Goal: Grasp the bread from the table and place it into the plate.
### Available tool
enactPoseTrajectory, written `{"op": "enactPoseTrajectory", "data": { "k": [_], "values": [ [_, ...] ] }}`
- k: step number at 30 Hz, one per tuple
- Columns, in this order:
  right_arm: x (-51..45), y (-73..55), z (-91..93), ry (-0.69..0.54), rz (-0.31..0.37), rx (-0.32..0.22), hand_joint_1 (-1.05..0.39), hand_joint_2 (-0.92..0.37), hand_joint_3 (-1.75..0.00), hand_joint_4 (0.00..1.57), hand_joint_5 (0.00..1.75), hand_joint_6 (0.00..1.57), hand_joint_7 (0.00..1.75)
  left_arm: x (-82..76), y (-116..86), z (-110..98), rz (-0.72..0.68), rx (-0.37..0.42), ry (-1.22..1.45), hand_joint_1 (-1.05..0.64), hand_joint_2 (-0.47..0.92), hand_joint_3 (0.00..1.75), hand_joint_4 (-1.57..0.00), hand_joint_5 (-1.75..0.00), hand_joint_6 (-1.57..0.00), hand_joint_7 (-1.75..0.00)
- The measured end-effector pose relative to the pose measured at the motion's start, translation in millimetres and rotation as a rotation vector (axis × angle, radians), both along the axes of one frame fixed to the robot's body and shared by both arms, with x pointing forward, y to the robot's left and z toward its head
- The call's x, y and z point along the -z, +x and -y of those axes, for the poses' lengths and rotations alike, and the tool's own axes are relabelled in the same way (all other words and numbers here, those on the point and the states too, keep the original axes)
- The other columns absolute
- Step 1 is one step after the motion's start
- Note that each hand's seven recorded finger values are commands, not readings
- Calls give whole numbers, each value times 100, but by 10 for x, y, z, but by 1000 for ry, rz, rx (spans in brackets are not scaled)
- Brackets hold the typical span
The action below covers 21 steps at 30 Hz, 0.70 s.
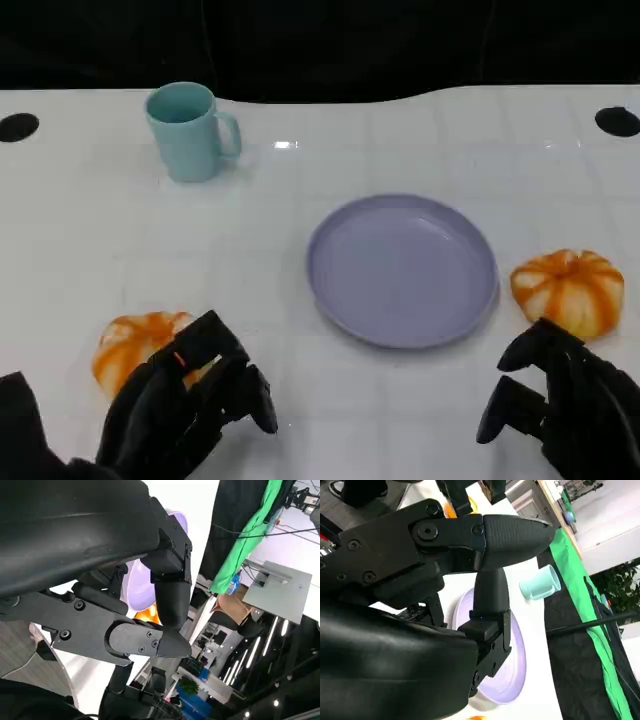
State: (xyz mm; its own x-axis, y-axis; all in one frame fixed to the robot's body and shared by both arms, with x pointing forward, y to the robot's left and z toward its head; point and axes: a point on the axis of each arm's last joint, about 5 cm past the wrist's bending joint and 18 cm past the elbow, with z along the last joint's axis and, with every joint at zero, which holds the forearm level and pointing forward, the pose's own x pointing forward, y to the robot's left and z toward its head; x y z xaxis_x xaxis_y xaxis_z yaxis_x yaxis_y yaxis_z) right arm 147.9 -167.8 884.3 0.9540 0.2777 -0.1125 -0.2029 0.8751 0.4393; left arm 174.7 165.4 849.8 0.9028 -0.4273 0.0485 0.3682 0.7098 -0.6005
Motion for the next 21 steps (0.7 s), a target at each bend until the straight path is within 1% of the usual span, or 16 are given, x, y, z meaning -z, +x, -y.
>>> {"op": "enactPoseTrajectory", "data": {
  "k": [3,4,5,7,11,16,17,18,19,21],
  "values": [
    [5,0,1,1,2,-3,-50,-92,-47,62,175,45,169,-23,3,-9,45,-21,44,-58,92,19,-67,-175,-54,-148],
    [8,0,1,1,1,-4,-50,-92,-47,62,175,45,169,-32,5,-12,60,-29,55,-58,92,20,-63,-175,-53,-145],
    [11,-1,2,2,0,-4,-50,-92,-47,62,175,45,169,-36,6,-13,69,-33,58,-58,92,21,-55,-175,-52,-139],
    [12,-1,2,2,0,-4,-50,-91,-47,62,175,45,169,-49,5,-11,97,-45,86,-58,92,22,-47,-173,-51,-132],
    [11,-1,2,1,0,-4,-50,-92,-47,62,175,45,169,-89,10,-3,155,-73,141,-57,92,22,-45,-172,-52,-128],
    [11,-1,2,1,0,-4,-50,-92,-47,62,175,45,169,-92,10,5,164,-78,144,-57,92,22,-45,-171,-53,-127],
    [11,-1,2,1,0,-4,-50,-92,-46,62,175,45,169,-92,10,5,164,-78,144,-60,92,16,-51,-137,-58,-96],
    [11,-1,2,1,0,-4,-50,-92,-46,62,175,45,169,-104,8,2,168,-87,172,-62,92,13,-55,-120,-62,-77],
    [11,-1,2,1,0,-4,-50,-92,-46,62,175,45,169,-136,7,-7,181,-106,223,-63,92,11,-57,-109,-64,-63],
    [11,-1,2,1,-1,-3,-50,-92,-46,62,175,45,168,-227,17,-49,226,-142,319,-63,92,11,-54,-102,-62,-54]
  ]
}}
